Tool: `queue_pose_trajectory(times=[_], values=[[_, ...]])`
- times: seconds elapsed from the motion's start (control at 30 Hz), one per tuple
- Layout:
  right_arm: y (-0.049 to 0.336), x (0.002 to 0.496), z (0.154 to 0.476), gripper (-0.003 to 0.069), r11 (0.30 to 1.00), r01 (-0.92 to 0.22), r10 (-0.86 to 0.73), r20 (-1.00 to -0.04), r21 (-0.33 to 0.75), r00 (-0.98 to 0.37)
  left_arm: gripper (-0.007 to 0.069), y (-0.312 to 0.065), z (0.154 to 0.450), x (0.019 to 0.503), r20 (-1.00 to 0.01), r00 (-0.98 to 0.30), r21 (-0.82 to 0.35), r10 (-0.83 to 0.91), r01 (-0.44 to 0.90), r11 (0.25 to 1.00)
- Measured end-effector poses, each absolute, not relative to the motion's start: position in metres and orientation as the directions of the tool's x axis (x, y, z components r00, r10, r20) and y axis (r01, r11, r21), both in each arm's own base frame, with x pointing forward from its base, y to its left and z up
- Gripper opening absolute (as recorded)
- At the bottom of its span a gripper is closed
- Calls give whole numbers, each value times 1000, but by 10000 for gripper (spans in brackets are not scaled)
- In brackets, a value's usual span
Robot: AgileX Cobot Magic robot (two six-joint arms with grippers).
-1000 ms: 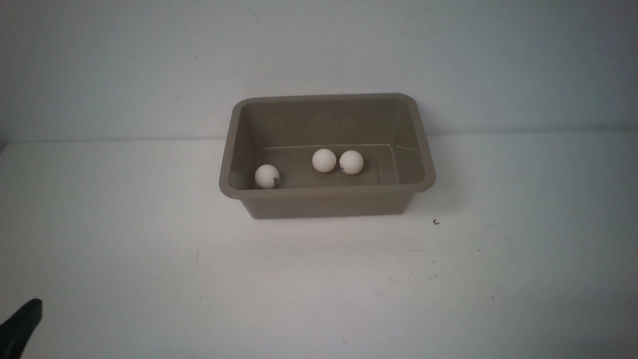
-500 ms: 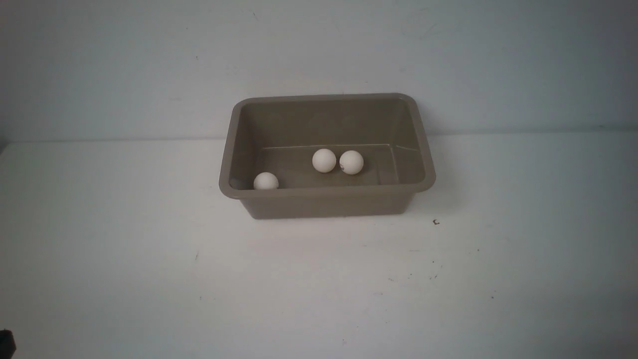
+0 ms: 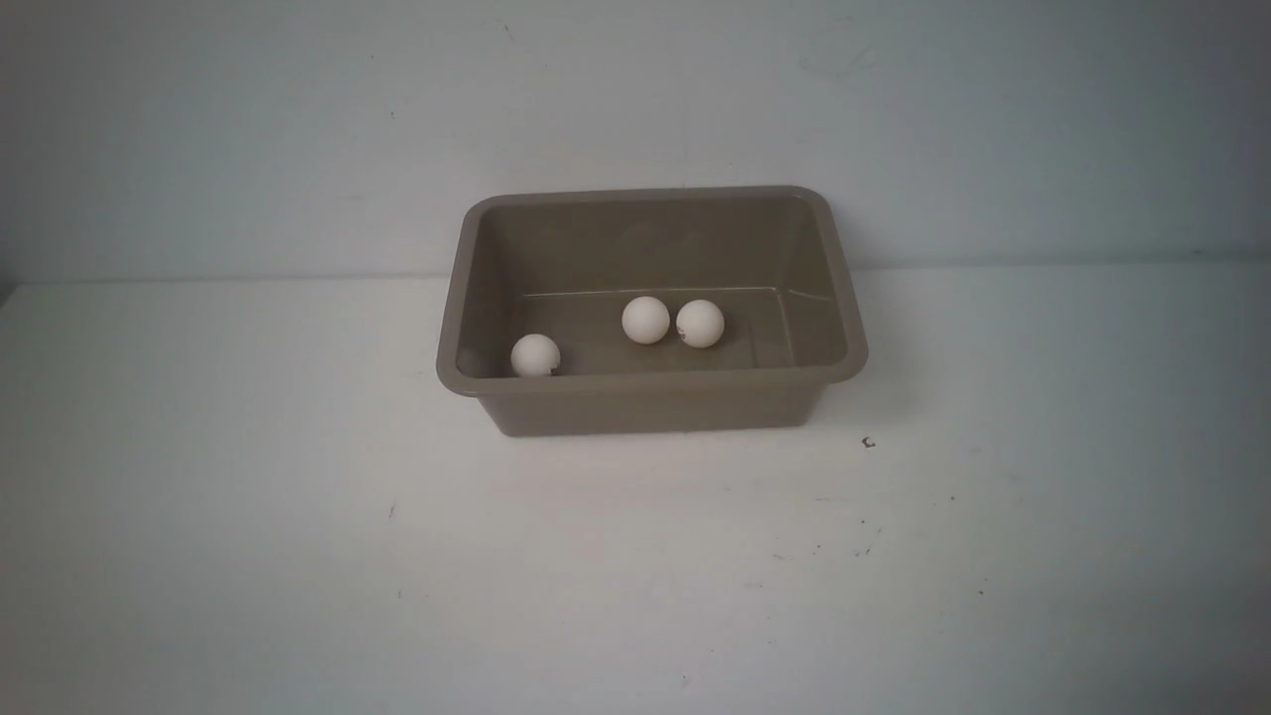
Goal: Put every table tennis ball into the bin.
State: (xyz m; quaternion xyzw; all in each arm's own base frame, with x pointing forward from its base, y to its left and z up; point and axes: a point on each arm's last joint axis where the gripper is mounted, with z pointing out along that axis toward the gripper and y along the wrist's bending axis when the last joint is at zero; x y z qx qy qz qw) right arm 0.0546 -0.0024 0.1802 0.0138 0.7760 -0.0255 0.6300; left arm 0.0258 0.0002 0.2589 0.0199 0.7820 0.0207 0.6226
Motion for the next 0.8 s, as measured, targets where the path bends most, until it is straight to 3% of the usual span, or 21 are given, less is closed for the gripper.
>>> queue_pose_trajectory(times=[0.1, 0.43, 0.6, 0.8], values=[[-2, 55, 180, -15, 998, 54, -11, -979, -22, -206, 426, 0, 253, 28, -972, -229, 57, 57, 6, 998], [-2, 55, 180, -15, 998, 54, -11, -979, -22, -206, 426, 0, 180, 51, -960, -278, 26, 28, 8, 1000], [-2, 55, 180, -15, 998, 54, -11, -979, -22, -206, 426, 0, 179, 54, -977, -205, -51, -52, -11, 999], [-2, 55, 180, -15, 998, 54, -11, -979, -22, -206, 426, 0, 171, 52, -955, -290, -62, -65, -17, 998]])
